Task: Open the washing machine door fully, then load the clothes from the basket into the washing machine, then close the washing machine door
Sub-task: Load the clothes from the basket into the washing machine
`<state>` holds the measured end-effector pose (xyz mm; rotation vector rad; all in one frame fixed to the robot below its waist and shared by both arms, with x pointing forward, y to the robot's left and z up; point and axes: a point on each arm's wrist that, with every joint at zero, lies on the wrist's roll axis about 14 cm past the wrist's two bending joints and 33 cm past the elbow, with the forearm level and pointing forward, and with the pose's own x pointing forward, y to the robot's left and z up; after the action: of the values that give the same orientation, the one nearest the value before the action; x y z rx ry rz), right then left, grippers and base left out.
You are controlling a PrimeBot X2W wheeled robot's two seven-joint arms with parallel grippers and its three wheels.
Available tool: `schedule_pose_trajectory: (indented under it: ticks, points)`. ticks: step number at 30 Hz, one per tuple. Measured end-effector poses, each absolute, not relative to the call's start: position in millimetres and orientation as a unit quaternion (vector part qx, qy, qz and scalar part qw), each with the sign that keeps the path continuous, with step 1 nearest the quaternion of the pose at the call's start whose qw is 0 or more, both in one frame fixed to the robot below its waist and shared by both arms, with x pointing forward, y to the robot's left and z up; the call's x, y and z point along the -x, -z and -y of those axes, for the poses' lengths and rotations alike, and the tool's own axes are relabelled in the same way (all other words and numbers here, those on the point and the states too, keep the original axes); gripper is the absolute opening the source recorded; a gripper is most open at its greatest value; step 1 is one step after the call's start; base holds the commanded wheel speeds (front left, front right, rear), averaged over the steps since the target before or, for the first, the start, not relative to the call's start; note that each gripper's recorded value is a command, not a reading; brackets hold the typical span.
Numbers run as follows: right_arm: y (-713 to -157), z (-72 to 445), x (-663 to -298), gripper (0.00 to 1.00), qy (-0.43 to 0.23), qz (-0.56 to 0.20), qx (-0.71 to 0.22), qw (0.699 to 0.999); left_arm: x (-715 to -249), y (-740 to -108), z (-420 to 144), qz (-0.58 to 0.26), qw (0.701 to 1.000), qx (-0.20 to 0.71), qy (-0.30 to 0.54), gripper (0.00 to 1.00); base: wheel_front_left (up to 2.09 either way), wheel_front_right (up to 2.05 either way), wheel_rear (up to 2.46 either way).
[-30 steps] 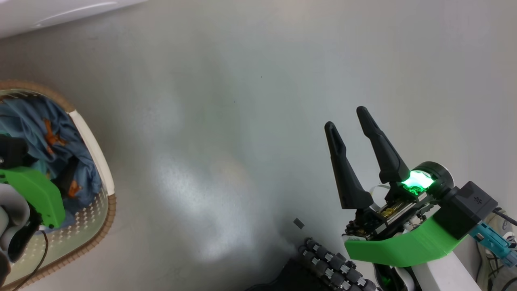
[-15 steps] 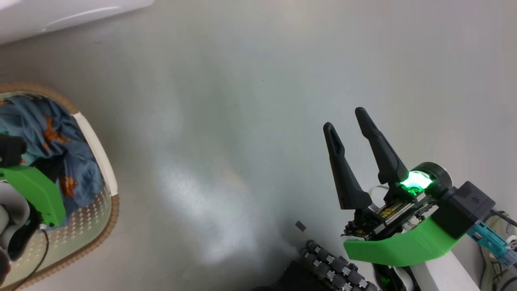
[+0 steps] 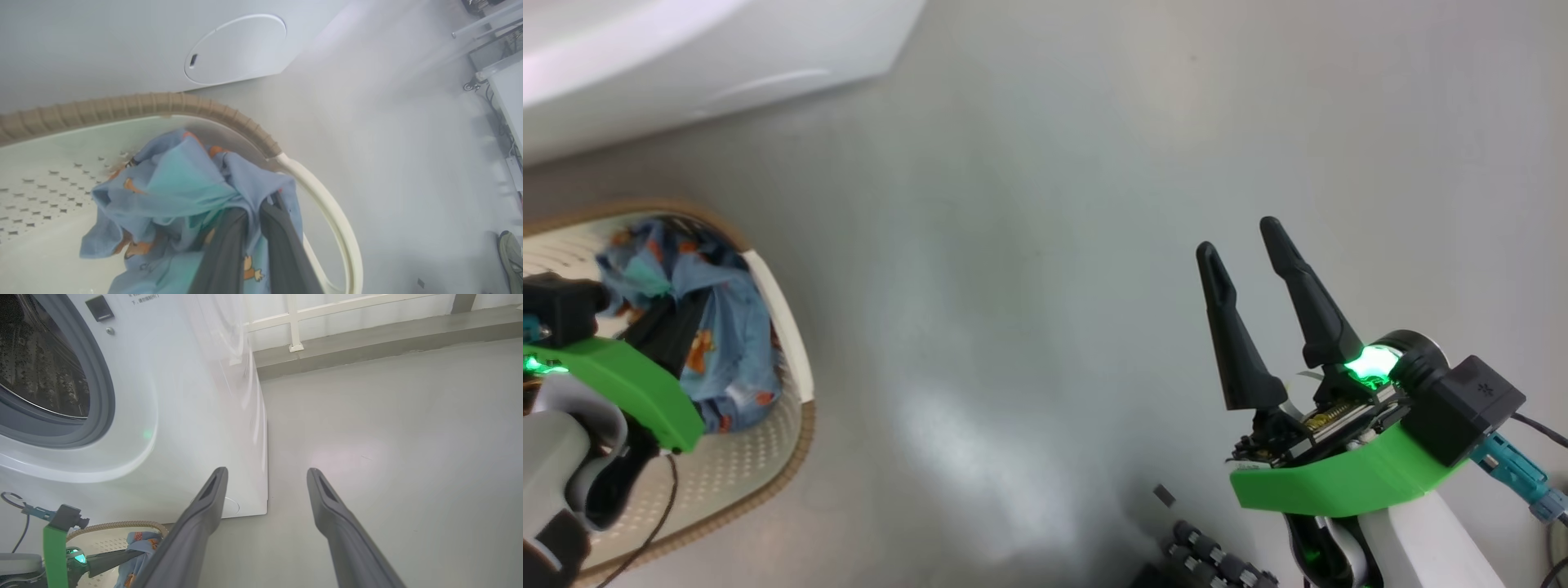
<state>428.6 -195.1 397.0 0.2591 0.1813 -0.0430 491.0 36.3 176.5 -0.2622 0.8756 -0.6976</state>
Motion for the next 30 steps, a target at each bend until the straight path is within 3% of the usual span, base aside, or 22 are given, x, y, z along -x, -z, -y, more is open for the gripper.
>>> schedule_pose_trajectory:
  ticks: [13,30]
  points:
    - [-437.5,194.9,-426.9,1.0,0.012,-0.038,-0.128,0.991,-496.7,-285.7,-30.2,-0.287,0.885,0.178,0.32,0.0,0.0,0.0,0.0]
    - [-485.4,188.0,-416.0,1.0,-0.008,0.019,-0.12,0.993,-477.4,-415.2,-51.8,-0.133,0.924,0.208,0.291,0.0,0.0,0.0,0.0]
